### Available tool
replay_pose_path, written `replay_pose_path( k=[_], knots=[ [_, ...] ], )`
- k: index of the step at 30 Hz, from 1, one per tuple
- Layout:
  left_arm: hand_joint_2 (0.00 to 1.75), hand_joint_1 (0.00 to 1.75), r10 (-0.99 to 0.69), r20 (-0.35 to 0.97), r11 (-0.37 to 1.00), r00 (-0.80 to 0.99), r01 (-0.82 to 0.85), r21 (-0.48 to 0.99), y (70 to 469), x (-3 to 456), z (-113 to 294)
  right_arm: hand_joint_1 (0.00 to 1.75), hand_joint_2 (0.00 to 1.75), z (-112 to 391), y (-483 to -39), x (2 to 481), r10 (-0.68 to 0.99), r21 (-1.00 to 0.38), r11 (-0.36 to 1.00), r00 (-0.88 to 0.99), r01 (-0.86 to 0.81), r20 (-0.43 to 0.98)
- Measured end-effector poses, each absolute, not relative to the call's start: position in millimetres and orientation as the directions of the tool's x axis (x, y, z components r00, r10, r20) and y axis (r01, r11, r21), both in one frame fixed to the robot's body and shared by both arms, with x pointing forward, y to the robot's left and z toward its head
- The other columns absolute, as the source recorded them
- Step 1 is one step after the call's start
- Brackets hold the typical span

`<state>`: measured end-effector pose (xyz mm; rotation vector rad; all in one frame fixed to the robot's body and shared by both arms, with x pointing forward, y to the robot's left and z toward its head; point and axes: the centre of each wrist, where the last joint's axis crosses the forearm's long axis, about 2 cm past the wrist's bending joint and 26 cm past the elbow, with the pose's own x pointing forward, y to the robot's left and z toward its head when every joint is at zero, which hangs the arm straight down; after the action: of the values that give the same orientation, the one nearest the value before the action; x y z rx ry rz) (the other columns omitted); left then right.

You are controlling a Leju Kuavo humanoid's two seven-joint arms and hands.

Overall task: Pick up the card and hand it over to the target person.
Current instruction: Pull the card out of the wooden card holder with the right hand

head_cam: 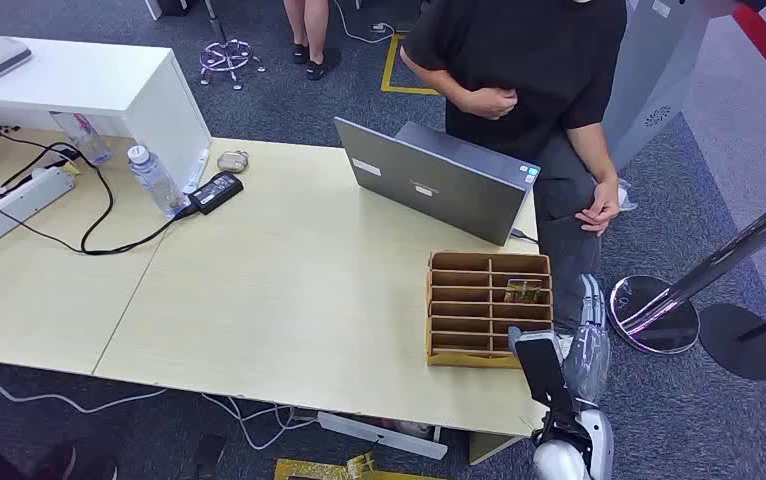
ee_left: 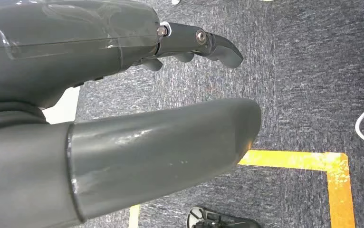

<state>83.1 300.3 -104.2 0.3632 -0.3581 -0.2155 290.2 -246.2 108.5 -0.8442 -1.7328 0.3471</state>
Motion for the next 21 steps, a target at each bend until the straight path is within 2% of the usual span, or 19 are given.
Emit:
replay_pose_path(
  k=[10,18,21],
  knots=[
    [0.00,0.00,-0.291,0.299,0.909,0.909,0.165,0.383,302,83,-104,0.00,1.75,140,-258,314,0.795,-0.697,0.595,-0.164,0.400,0.584],
    [0.00,0.00,-0.302,0.299,0.907,0.905,0.176,0.383,302,83,-104,0.00,1.75,147,-258,324,0.806,-0.718,0.585,-0.170,0.377,0.567],
    [0.00,0.00,-0.305,0.298,0.907,0.905,0.181,0.380,303,83,-104,0.05,1.75,148,-254,327,0.804,-0.727,0.590,-0.174,0.351,0.569]
  ],
)
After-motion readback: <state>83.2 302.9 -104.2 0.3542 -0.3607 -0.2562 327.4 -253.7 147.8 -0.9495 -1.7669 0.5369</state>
